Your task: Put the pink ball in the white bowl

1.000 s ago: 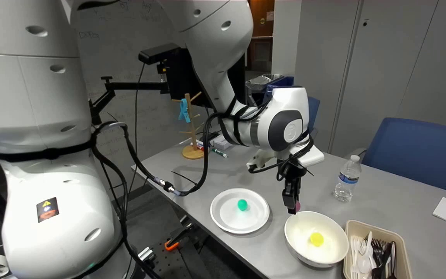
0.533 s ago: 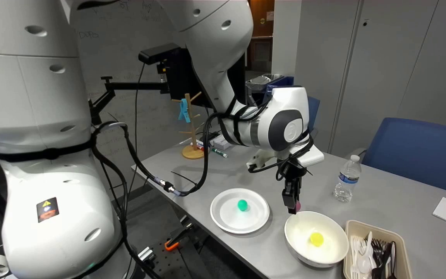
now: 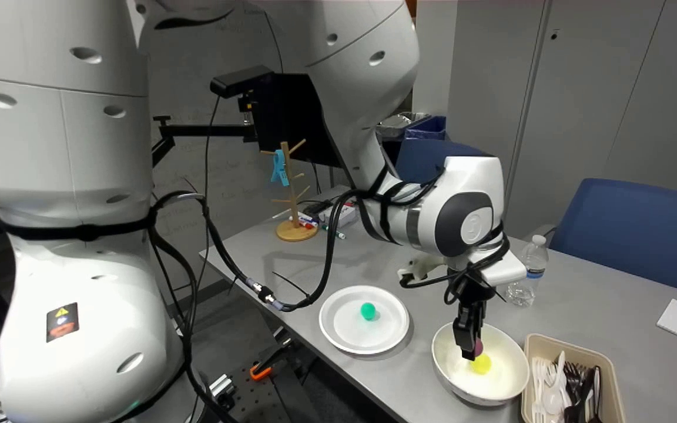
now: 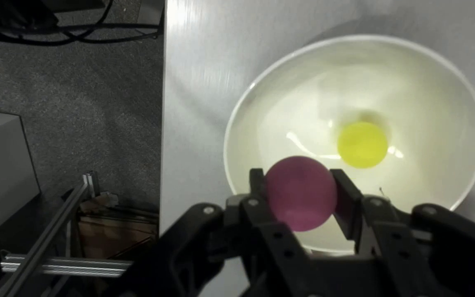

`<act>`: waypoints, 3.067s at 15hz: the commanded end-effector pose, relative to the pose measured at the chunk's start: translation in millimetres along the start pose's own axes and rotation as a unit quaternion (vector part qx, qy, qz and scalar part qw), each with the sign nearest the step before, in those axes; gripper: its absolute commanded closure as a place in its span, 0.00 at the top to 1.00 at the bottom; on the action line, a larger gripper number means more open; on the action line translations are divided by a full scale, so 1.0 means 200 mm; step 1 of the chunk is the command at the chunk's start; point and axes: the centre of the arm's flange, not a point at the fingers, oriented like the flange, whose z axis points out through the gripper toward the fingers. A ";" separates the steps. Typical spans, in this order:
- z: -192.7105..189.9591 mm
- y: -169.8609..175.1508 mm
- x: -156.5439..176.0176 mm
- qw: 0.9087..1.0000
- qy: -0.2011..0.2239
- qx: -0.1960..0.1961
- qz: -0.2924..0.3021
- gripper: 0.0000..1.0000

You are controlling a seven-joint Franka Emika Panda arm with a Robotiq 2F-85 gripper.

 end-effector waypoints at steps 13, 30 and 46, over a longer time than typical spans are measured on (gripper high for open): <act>0.33 -0.19 0.15 0.998 -0.004 0.003 0.069 0.17; -0.21 -0.13 0.04 0.999 -0.026 -0.031 0.017 1.00; -0.55 -0.08 -0.41 0.983 -0.028 0.025 -0.180 1.00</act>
